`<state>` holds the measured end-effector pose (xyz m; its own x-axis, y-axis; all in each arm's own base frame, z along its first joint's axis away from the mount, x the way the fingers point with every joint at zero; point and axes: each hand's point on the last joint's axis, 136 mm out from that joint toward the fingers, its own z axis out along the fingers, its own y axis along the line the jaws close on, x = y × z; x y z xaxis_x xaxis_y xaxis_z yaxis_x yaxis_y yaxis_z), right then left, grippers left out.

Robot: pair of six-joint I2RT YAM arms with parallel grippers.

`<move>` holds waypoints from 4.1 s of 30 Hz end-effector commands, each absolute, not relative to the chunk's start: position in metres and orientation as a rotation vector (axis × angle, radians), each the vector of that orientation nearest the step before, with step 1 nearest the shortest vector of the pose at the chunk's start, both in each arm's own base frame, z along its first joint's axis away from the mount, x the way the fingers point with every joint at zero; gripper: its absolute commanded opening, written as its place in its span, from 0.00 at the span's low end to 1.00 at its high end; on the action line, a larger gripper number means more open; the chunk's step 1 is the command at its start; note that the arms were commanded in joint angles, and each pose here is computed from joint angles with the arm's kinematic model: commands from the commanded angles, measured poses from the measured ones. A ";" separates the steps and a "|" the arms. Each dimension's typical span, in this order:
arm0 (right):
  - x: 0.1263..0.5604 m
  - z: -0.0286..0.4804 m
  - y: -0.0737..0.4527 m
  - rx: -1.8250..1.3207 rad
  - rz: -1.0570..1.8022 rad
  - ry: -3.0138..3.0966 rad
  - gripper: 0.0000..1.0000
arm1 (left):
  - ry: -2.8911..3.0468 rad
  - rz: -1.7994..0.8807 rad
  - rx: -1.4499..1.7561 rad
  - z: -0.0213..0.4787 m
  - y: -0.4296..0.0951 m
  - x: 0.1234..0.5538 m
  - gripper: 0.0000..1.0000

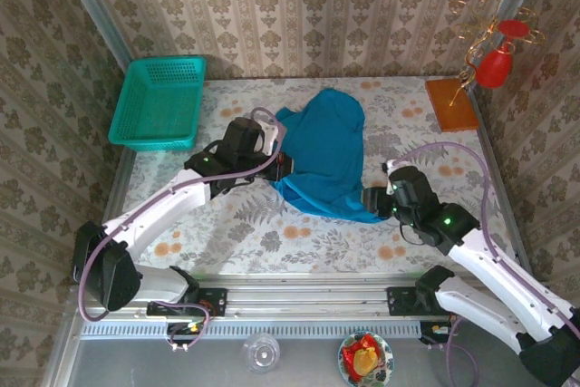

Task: Fold the inside-out t-shirt
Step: Turn the T-shirt inside out at the center of the table.

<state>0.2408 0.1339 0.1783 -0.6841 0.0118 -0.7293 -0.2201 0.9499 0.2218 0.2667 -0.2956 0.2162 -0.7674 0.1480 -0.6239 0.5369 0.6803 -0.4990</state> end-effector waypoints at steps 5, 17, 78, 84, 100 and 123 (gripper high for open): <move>0.262 0.201 0.240 -0.660 0.526 2.053 0.58 | 2.291 -0.950 0.508 0.237 -0.305 0.273 0.00; 0.282 0.129 0.285 -0.849 0.415 2.178 0.46 | 2.285 -0.902 0.491 0.242 -0.297 0.275 0.00; 0.338 0.240 0.140 -0.200 0.122 2.242 0.15 | 1.976 -0.718 0.992 0.248 -0.346 0.277 0.00; 0.325 0.190 0.099 -0.059 -0.031 2.370 0.29 | 1.993 -0.825 0.987 0.262 -0.346 0.282 0.00; 0.252 0.162 0.222 -0.353 0.544 2.245 0.17 | 1.976 -0.931 1.018 0.301 -0.347 0.272 0.00; 0.439 0.106 0.276 0.048 0.465 2.154 0.39 | 1.812 -1.170 1.163 0.349 -0.363 0.209 0.00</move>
<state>0.4180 0.2647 0.1061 -0.5912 0.1505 -0.7924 -0.1478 0.9456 0.2899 0.2295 -0.3537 0.3087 -0.4279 0.3698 -0.8247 0.8942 0.3059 -0.3268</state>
